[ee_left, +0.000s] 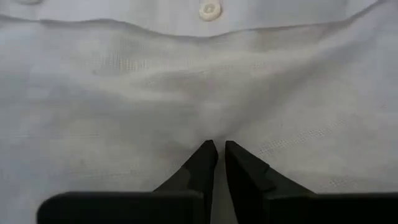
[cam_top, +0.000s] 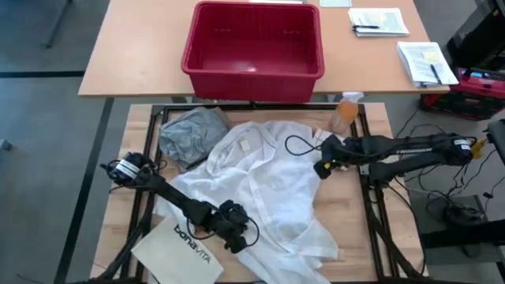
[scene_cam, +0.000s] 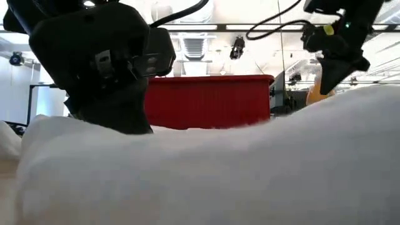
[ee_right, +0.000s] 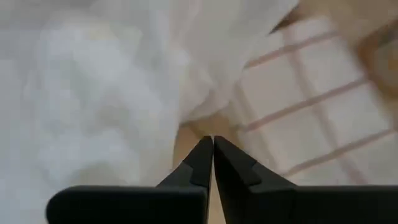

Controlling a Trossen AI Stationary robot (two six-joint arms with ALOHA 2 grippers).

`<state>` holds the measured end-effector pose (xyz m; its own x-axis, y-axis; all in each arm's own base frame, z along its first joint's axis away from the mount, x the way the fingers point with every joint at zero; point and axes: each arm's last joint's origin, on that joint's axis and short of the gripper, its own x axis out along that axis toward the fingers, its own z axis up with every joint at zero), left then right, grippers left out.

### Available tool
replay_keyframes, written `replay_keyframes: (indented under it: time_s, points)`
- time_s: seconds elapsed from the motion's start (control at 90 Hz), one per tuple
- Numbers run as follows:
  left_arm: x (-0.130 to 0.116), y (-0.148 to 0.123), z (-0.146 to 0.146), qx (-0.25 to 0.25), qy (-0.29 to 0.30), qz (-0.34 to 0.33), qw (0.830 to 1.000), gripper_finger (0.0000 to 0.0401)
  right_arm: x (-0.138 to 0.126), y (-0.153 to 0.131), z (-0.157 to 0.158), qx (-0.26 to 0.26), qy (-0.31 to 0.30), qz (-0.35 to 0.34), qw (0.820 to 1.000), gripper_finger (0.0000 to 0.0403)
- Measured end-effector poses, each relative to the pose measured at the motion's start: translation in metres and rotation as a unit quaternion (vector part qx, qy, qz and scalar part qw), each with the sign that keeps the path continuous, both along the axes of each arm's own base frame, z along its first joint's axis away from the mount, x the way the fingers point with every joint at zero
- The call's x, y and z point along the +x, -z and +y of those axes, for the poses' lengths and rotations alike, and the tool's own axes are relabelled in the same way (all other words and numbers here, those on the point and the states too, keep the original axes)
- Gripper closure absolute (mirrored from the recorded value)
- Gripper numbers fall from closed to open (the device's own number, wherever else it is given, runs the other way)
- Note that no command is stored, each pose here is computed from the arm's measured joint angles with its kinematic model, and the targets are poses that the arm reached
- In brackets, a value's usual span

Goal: Fold laundry
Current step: Fold the white long sleeve shirt

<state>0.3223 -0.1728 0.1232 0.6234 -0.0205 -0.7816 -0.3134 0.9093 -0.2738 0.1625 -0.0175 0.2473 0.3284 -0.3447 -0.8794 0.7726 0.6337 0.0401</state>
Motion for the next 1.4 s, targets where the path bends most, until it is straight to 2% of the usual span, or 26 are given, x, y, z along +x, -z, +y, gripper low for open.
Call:
replay_keyframes:
  time_s: [0.111, 0.222, 0.333, 0.433, 0.611, 0.7, 0.833, 0.967, 1.1, 1.4]
  points:
    - [0.0, 0.0, 0.0, 0.003, 0.004, -0.001, 1.0, 0.0376, 0.003, -0.012, -0.005, -0.026, 0.014, -0.008, 1.0, 0.0403]
    - [0.0, 0.0, 0.0, 0.006, 0.009, -0.001, 1.0, 0.0376, 0.009, -0.01, -0.001, 0.024, -0.001, -0.033, 0.999, 0.0403]
    - [0.0, -0.001, 0.0, 0.006, 0.009, -0.002, 1.0, 0.0376, 0.007, 0.015, 0.014, 0.062, -0.01, -0.042, 0.997, 0.0386]
    - [0.0, -0.001, 0.0, 0.006, 0.009, -0.003, 1.0, 0.0376, 0.002, 0.036, 0.028, 0.106, -0.008, -0.096, 0.99, 0.0337]
    - [0.0, -0.003, 0.0, 0.004, 0.01, -0.004, 1.0, 0.0376, -0.011, 0.067, 0.051, 0.176, 0.006, -0.147, 0.973, 0.021]
    - [0.0, -0.003, 0.0, 0.002, 0.011, -0.004, 1.0, 0.0376, -0.015, 0.081, 0.064, 0.2, -0.001, -0.151, 0.968, 0.0177]
    - [0.0, -0.004, -0.001, -0.006, 0.017, 0.0, 1.0, 0.0376, -0.015, 0.091, 0.076, 0.227, 0.012, -0.167, 0.959, 0.0179]
    - [0.0, -0.004, -0.001, -0.008, 0.019, 0.0, 1.0, 0.0376, -0.018, 0.109, 0.083, 0.235, 0.029, -0.154, 0.959, 0.0192]
    - [0.0, -0.004, -0.001, -0.009, 0.019, 0.0, 1.0, 0.0376, -0.014, 0.118, 0.089, 0.267, 0.032, -0.205, 0.941, 0.019]
    - [0.0, -0.004, -0.001, -0.013, 0.022, 0.001, 1.0, 0.0376, -0.006, 0.135, 0.091, 0.26, 0.061, -0.228, 0.936, 0.0181]
